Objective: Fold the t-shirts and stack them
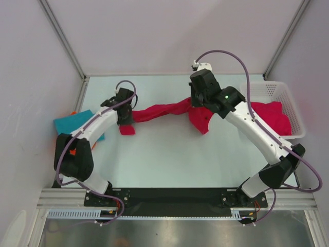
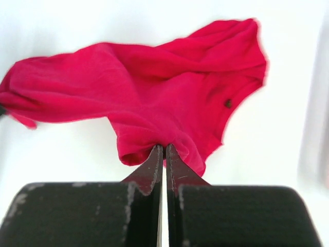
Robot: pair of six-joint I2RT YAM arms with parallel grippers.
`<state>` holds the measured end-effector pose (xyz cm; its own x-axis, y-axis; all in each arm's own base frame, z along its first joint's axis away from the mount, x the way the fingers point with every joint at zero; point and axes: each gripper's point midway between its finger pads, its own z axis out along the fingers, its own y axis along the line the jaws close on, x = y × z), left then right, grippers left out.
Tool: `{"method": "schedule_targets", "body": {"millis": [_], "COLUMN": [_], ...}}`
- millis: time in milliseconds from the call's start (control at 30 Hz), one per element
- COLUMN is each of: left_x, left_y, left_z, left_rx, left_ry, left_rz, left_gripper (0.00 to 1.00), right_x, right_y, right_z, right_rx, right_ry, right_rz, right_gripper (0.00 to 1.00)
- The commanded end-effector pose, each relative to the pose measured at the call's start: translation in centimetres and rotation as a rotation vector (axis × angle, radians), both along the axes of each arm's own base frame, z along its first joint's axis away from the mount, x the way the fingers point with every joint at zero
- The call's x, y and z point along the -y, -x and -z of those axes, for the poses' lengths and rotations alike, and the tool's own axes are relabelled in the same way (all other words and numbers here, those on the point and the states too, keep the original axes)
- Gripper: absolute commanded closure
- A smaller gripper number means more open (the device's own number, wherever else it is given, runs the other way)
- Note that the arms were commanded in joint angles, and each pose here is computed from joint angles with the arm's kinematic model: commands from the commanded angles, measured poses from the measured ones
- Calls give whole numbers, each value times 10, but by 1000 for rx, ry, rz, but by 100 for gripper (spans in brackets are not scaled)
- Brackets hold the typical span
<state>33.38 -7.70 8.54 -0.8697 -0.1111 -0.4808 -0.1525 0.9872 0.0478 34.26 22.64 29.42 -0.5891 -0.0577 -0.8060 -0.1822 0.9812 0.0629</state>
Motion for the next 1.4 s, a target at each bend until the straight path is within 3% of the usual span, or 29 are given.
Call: {"method": "schedule_targets", "body": {"millis": [0,133,300,533,733,1000,1033,1133,1167,1200,1267,1300,1367], "left_x": [-13,-27,-42,-60,-66,-69,-75,-79,-80,-80,-82,-82,-80], "left_y": [-19,-13,22,71,73,-5,-15,-63,-92,-104,-127,-151,-165], "left_z": [-102,-198,-280,-341,-360,-331,-334,-325,-300,-314,-306,-310,-316], "left_rx": [209,377,517,661,702,653,662,641,577,617,586,612,653], "left_ry": [-8,7,20,39,13,45,45,63,63,73,102,110,126], "left_rz": [-8,-14,-15,-46,-50,-53,-70,-78,-83,-81,-82,-81,-79], "left_gripper": [100,100,100,100,99,99,99,99,100,100,100,100,100], "right_x": [45,78,114,141,139,130,145,159,165,167,188,190,206], "right_y": [9,26,65,105,96,13,-1,-49,-59,-86,-98,-117,-120], "right_z": [-78,-122,-186,-235,-239,-197,-194,-182,-184,-165,-186,-173,-196], "right_rx": [161,245,365,453,475,367,360,341,350,311,373,351,423], "right_ry": [-20,-26,-129,-246,-220,-90,-85,-81,-77,-53,-71,-55,-81], "right_rz": [85,152,195,199,206,255,299,346,363,377,420,422,448], "right_gripper": [100,100,100,100,100,100,100,100,100,100,100,100,100]}}
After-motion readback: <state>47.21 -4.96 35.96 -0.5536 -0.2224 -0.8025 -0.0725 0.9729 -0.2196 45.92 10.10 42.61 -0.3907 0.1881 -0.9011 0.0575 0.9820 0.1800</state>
